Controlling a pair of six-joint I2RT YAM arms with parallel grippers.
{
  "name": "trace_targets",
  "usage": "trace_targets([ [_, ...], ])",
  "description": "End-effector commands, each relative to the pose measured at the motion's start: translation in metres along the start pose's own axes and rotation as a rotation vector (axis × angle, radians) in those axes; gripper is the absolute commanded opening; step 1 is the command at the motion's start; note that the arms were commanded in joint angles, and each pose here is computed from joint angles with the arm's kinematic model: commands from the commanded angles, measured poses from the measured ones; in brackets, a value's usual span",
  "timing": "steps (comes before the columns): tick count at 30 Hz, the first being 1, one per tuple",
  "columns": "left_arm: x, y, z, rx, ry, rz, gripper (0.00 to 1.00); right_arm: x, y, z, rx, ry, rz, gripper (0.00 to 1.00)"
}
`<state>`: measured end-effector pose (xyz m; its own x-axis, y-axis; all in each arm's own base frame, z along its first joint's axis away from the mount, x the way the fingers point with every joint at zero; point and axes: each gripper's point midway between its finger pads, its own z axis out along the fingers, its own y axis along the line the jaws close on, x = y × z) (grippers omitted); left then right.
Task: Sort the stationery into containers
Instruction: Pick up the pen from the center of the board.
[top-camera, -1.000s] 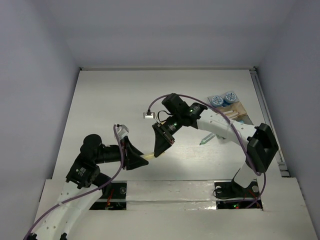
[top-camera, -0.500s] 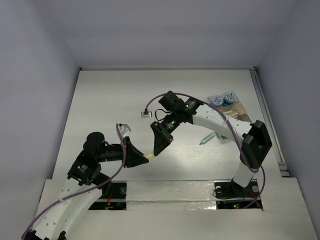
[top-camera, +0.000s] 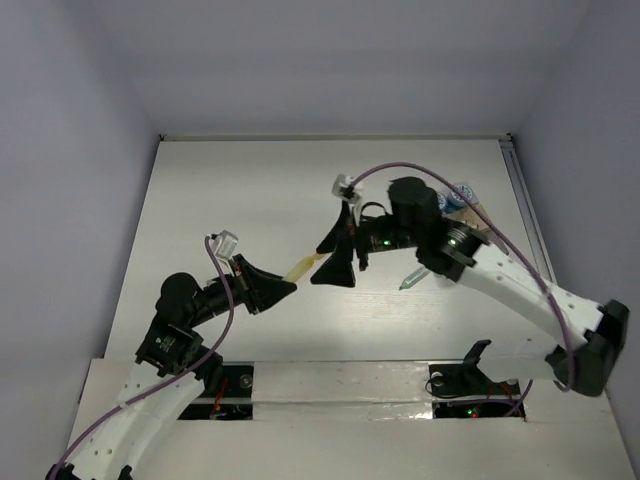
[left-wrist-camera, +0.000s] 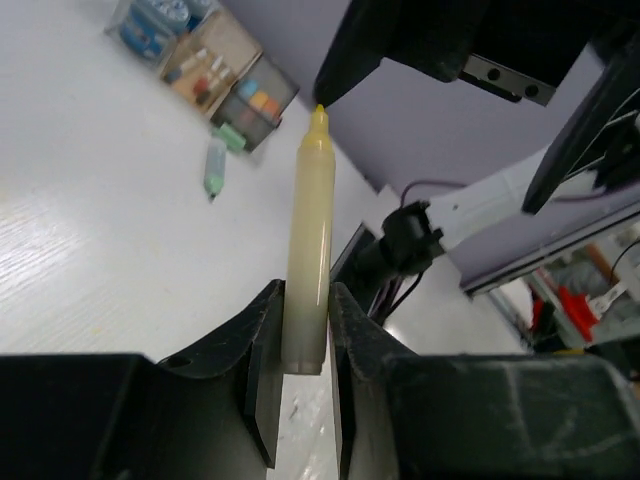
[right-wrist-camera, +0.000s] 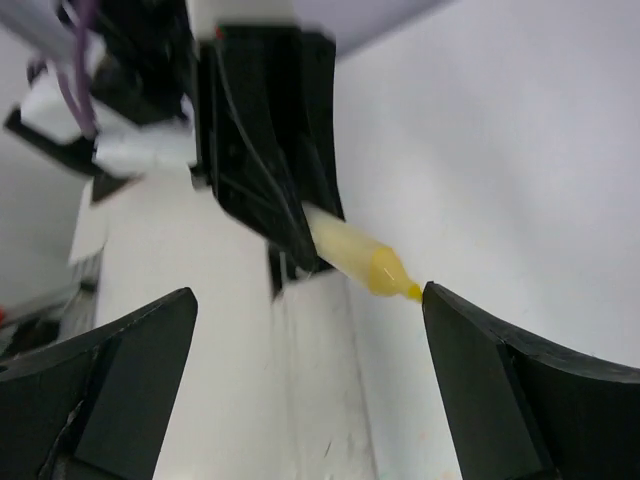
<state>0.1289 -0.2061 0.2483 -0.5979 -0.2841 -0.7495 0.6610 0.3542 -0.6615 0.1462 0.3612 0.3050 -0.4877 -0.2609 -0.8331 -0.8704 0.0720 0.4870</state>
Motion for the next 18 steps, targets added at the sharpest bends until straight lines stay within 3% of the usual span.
trace_targets([
  [1,-0.043,-0.008,0.005,0.027,-0.227,-0.053,0.00,-0.063,0.003,-0.023,0.111,-0.347,-0.072,1.00],
  [5,-0.062,-0.016,0.006,0.089,-0.336,-0.076,0.00,-0.054,0.004,-0.018,0.035,-0.448,-0.019,1.00],
  [8,-0.071,-0.022,0.006,0.124,-0.375,-0.078,0.00,-0.049,-0.005,-0.007,0.009,-0.453,0.033,1.00],
  [16,-0.071,-0.025,0.008,0.172,-0.389,-0.087,0.00,-0.060,-0.008,0.012,-0.054,-0.516,0.021,0.99],
  [18,-0.067,-0.024,0.009,0.180,-0.372,-0.096,0.00,-0.069,-0.008,0.013,-0.064,-0.552,0.004,0.94],
])
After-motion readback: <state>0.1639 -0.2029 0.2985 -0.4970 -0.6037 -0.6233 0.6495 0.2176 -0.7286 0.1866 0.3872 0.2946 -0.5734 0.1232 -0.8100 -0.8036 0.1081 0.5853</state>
